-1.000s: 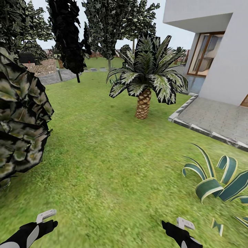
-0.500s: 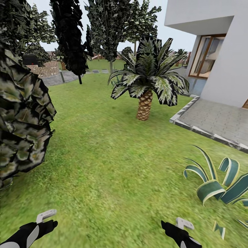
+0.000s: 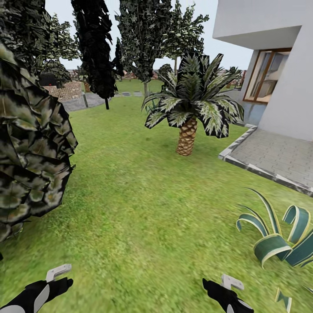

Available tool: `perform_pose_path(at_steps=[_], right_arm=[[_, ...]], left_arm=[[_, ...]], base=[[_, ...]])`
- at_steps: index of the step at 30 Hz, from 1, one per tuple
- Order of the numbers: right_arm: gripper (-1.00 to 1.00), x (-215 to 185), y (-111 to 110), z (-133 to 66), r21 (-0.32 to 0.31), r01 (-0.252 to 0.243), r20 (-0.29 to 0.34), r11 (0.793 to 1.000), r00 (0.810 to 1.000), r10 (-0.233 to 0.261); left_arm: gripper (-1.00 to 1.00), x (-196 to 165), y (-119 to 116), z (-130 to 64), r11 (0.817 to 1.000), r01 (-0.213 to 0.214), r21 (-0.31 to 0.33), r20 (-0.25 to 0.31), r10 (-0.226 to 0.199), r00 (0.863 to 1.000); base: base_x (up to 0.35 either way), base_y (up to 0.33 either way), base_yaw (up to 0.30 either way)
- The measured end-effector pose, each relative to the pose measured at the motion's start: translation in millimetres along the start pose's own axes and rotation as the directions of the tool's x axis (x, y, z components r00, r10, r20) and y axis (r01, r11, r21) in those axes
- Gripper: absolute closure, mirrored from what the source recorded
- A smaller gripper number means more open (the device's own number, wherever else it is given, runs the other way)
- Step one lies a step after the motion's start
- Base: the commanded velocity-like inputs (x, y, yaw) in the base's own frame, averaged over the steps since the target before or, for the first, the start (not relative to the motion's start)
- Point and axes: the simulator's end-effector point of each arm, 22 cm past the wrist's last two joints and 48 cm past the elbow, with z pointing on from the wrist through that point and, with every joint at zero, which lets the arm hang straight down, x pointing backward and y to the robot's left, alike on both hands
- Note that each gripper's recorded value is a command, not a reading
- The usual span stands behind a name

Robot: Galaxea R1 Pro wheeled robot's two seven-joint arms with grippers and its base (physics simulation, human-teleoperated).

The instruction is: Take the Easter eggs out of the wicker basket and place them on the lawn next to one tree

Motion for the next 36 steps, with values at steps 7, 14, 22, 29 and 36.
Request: perform_pose_path(at_steps=[7,14,22,29,36], right_arm=[[-1.00,-4,3,-1.8,-0.005,0.001,0.010,1.000,1.000,-0.001],[-1.00,-8,15,-3.3,-0.025,0.031,0.017,0.999,0.999,-0.031],[-1.00,-10,24,-4.7,-0.040,0.055,0.023,0.998,0.998,-0.054],[-1.00,-12,26,-5.9,-0.043,0.056,0.028,0.997,0.998,-0.055],[-1.00,-15,27,-7.1,-0.045,0.057,0.034,0.997,0.998,-0.055]], left_arm=[[-1.00,-4,-1,-3.0,1.000,0.002,0.004,0.009,-0.002,1.000],[-1.00,-8,-3,-5.6,1.000,0.004,0.009,0.019,-0.004,1.000],[-1.00,-11,-7,-7.8,1.000,0.005,0.016,0.029,-0.005,1.000],[-1.00,-21,-8,-9.6,1.000,0.004,0.019,0.073,-0.005,0.997],[-1.00,-22,-9,-10.8,1.000,0.004,0.021,0.080,-0.006,0.997]], base=[[0.000,0.000,0.133],[0.000,0.000,0.179],[-0.036,0.000,0.228],[-0.061,0.000,0.250],[-0.004,0.000,0.257]])
